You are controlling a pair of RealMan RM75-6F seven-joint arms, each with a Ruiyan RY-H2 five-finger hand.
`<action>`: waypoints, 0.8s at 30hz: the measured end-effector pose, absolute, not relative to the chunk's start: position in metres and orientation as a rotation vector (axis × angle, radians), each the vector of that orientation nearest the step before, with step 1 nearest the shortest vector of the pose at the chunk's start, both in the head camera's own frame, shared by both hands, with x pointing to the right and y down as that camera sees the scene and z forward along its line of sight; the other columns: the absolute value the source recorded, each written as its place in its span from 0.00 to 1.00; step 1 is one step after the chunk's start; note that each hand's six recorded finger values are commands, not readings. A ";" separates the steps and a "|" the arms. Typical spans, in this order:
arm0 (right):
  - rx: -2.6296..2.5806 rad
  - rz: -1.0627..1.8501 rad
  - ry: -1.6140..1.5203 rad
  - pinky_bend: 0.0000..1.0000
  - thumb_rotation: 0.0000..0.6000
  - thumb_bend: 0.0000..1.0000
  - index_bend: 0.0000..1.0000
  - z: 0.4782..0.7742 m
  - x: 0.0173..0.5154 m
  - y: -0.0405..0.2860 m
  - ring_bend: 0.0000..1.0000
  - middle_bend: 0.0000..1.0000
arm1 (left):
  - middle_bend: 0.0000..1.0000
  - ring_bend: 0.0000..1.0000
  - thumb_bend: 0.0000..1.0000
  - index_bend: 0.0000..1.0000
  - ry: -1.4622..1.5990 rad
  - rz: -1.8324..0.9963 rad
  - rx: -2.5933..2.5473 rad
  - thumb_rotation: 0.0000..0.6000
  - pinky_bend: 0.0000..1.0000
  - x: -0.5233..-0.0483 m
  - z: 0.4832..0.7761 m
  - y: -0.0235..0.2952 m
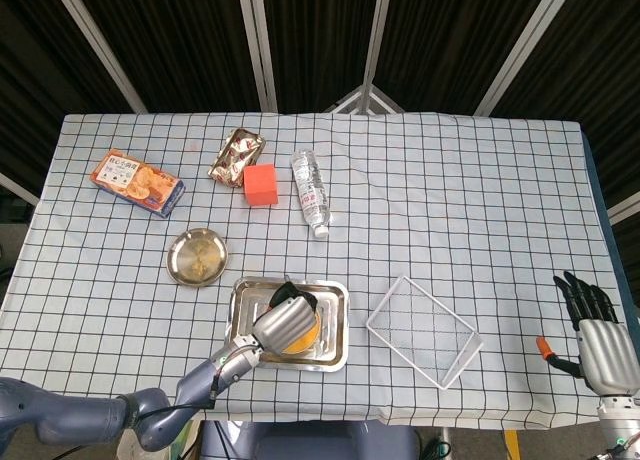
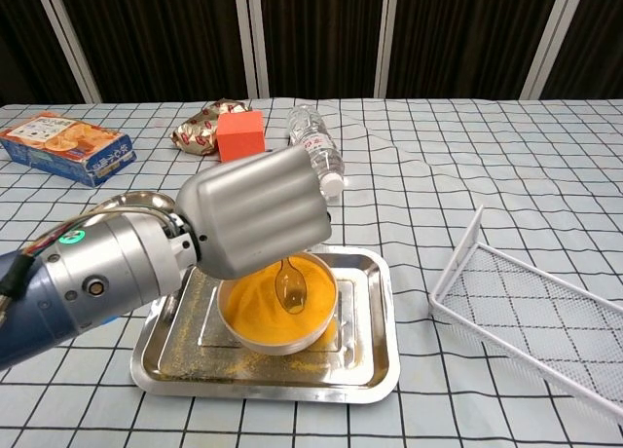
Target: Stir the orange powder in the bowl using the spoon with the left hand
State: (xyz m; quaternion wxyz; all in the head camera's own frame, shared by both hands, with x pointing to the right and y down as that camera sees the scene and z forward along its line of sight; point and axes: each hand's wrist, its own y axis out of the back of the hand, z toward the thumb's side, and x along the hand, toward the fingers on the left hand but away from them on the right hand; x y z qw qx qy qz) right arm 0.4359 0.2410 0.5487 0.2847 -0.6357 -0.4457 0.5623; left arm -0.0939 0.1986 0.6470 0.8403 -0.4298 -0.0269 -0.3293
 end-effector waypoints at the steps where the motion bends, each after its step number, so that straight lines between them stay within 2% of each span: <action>1: -1.700 1.504 -1.192 0.00 1.00 0.36 0.00 0.549 0.436 0.241 0.00 0.00 | 1.00 0.92 0.81 0.84 -0.058 -0.703 -0.905 1.00 0.96 -0.095 0.648 0.197; 16: -1.697 1.502 -1.187 0.00 1.00 0.36 0.00 0.548 0.435 0.241 0.00 0.00 | 1.00 0.92 0.81 0.84 -0.019 -0.746 -0.875 1.00 0.96 -0.119 0.637 0.174; 24: -1.698 1.503 -1.189 0.00 1.00 0.36 0.00 0.548 0.435 0.242 0.00 0.00 | 1.00 0.92 0.81 0.84 -0.026 -0.708 -0.856 1.00 0.96 -0.114 0.635 0.174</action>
